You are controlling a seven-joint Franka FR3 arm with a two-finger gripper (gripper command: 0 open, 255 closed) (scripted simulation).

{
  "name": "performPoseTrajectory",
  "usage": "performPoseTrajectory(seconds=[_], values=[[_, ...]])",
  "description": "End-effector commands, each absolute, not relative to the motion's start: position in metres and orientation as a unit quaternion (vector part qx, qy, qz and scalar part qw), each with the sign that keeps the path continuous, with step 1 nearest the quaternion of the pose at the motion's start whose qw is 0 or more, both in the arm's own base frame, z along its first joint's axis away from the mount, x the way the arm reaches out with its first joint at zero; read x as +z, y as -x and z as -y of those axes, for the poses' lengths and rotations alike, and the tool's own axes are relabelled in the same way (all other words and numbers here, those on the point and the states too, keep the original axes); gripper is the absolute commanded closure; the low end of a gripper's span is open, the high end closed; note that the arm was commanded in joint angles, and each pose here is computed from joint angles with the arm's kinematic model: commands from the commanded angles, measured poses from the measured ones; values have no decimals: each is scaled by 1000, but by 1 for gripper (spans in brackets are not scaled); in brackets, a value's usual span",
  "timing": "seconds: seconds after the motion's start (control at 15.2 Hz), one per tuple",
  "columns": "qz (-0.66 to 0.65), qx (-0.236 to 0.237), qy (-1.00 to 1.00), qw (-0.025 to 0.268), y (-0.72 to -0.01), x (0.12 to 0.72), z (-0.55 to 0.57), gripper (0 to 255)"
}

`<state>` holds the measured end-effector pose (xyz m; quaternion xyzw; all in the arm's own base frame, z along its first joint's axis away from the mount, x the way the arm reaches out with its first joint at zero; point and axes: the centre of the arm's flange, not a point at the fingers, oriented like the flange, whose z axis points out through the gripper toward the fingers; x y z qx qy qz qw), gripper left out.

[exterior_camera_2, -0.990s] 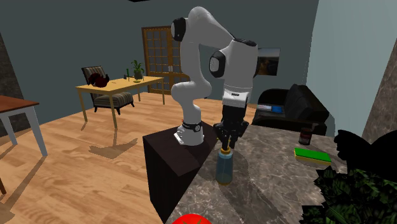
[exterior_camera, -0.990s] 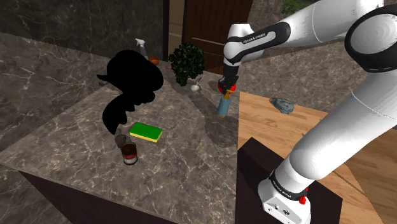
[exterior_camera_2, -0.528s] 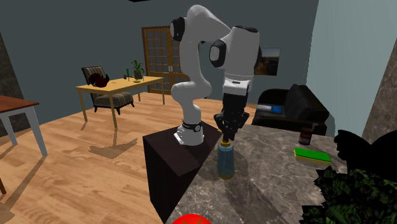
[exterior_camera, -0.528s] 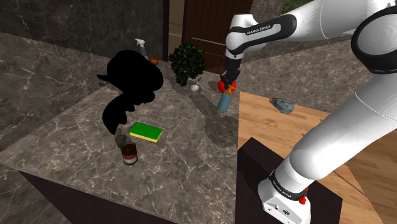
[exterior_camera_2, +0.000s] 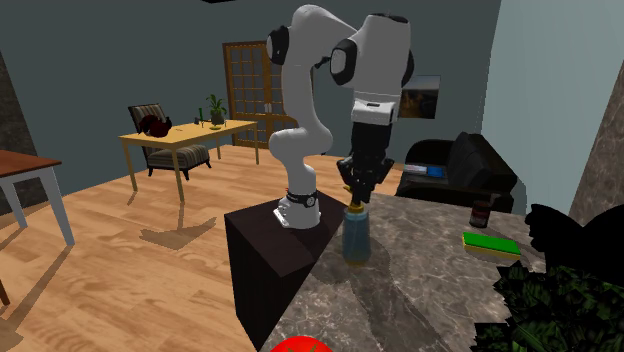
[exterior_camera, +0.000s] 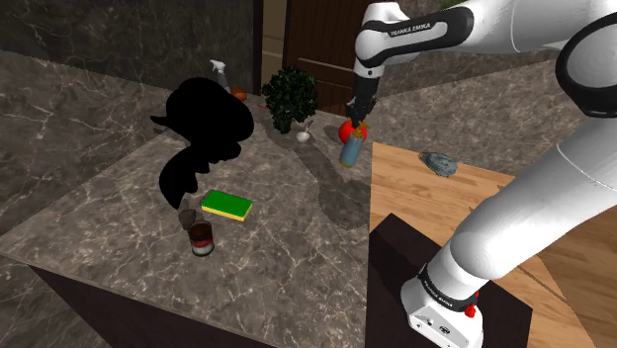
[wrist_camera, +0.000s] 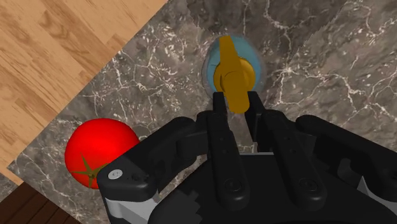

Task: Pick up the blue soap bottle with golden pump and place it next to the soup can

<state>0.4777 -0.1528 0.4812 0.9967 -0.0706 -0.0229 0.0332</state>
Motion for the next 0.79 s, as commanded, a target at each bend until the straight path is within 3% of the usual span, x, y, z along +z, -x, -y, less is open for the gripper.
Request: performPoseTrajectory(seconds=[0.0,0.73], values=[[71,-23,-997,33,-478,491,153,255],[71,-23,-997,33,-478,549,153,255]])
